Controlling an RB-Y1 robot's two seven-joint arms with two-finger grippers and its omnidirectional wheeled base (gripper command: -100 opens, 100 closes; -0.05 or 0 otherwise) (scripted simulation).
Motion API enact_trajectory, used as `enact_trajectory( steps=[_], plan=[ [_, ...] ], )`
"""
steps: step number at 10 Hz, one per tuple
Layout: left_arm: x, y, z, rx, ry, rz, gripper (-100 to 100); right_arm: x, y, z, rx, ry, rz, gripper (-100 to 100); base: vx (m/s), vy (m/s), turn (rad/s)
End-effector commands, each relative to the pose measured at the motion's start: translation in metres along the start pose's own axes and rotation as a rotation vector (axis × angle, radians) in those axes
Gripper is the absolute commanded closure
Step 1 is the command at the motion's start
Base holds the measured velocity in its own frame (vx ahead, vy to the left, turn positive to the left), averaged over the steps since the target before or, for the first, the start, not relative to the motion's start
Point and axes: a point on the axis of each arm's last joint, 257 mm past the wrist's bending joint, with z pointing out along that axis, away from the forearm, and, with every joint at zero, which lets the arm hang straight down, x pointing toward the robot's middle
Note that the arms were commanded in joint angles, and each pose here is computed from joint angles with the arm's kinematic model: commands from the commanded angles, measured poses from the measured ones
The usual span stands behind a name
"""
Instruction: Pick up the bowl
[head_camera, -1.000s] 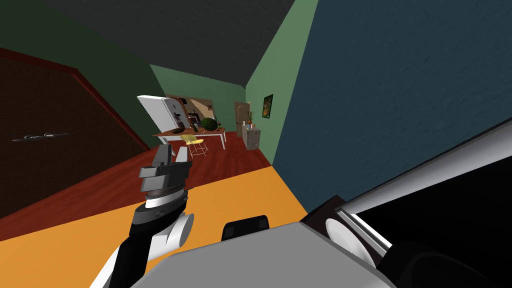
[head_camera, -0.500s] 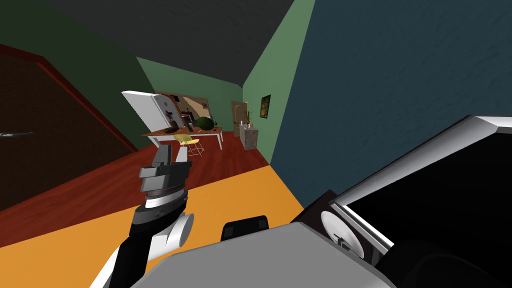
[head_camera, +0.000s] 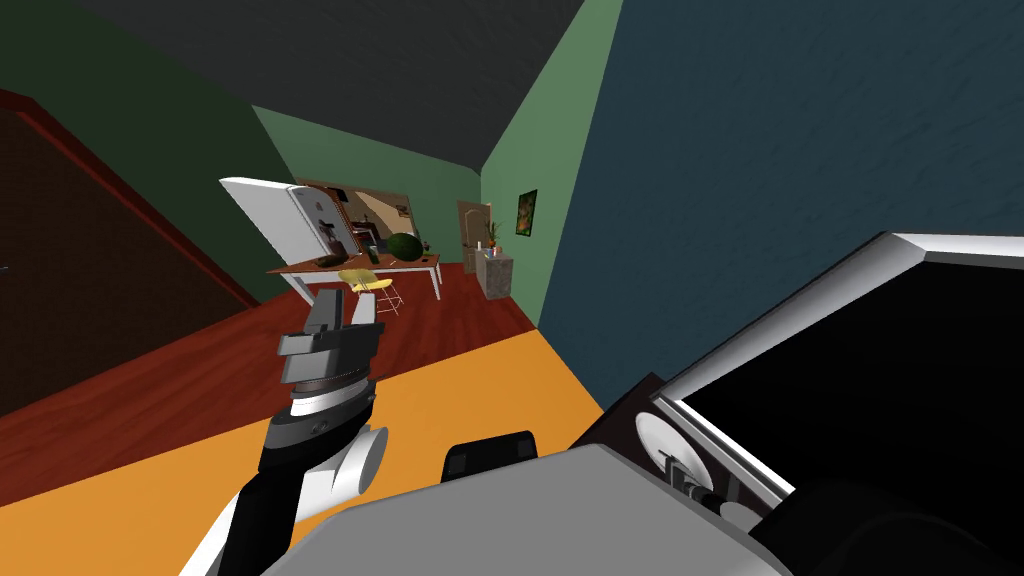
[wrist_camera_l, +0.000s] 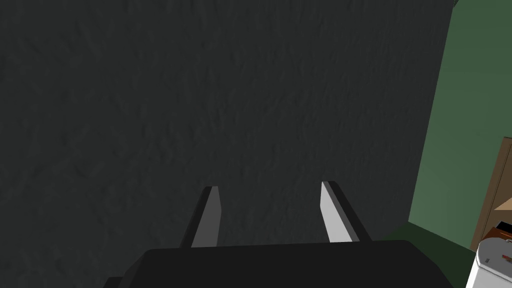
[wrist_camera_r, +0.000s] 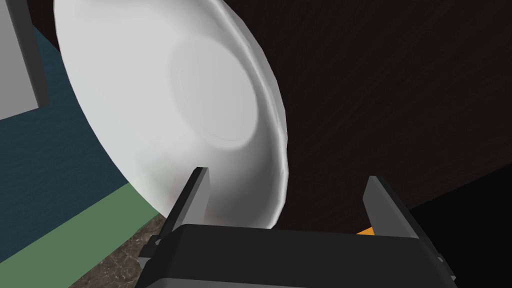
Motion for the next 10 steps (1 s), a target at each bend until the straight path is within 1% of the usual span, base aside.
enact_trajectory(
  steps=[1, 2, 3, 4, 5, 6, 8, 9, 10],
  plan=[
    [0.000, 0.000, 0.000, 0.000, 0.000, 0.000, 0, -0.005, -0.013, 0.008, 0.001, -0.002, -0.006, -100, -0.037, 0.058, -0.113],
    [0.000, 0.000, 0.000, 0.000, 0.000, 0.000, 0, -0.008, -0.016, 0.010, 0.006, -0.008, -0.006, -100, -0.019, 0.028, 0.033],
    [0.000, 0.000, 0.000, 0.000, 0.000, 0.000, 0, -0.006, -0.027, 0.013, -0.014, -0.005, -0.034, -100, -0.038, 0.044, -0.208],
    [0.000, 0.000, 0.000, 0.000, 0.000, 0.000, 0, -0.005, -0.036, 0.017, -0.005, 0.005, -0.027, -100, -0.042, 0.052, -0.114],
    [0.000, 0.000, 0.000, 0.000, 0.000, 0.000, 0, -0.016, -0.045, 0.021, 0.009, -0.011, -0.027, -100, -0.015, 0.026, 0.021],
    [0.000, 0.000, 0.000, 0.000, 0.000, 0.000, 0, -0.012, -0.056, 0.022, -0.012, -0.001, -0.052, -100, -0.015, 0.041, -0.148],
    [0.000, 0.000, 0.000, 0.000, 0.000, 0.000, 0, -0.023, -0.075, 0.030, 0.013, -0.009, -0.044, -100, -0.026, 0.037, -0.075],
    [0.000, 0.000, 0.000, 0.000, 0.000, 0.000, 0, -0.016, -0.087, 0.030, -0.006, 0.007, -0.065, -100, -0.041, 0.051, -0.153],
    [0.000, 0.000, 0.000, 0.000, 0.000, 0.000, 0, -0.021, -0.098, 0.034, 0.008, 0.008, -0.056, -100, -0.045, 0.050, -0.139]
  ],
)
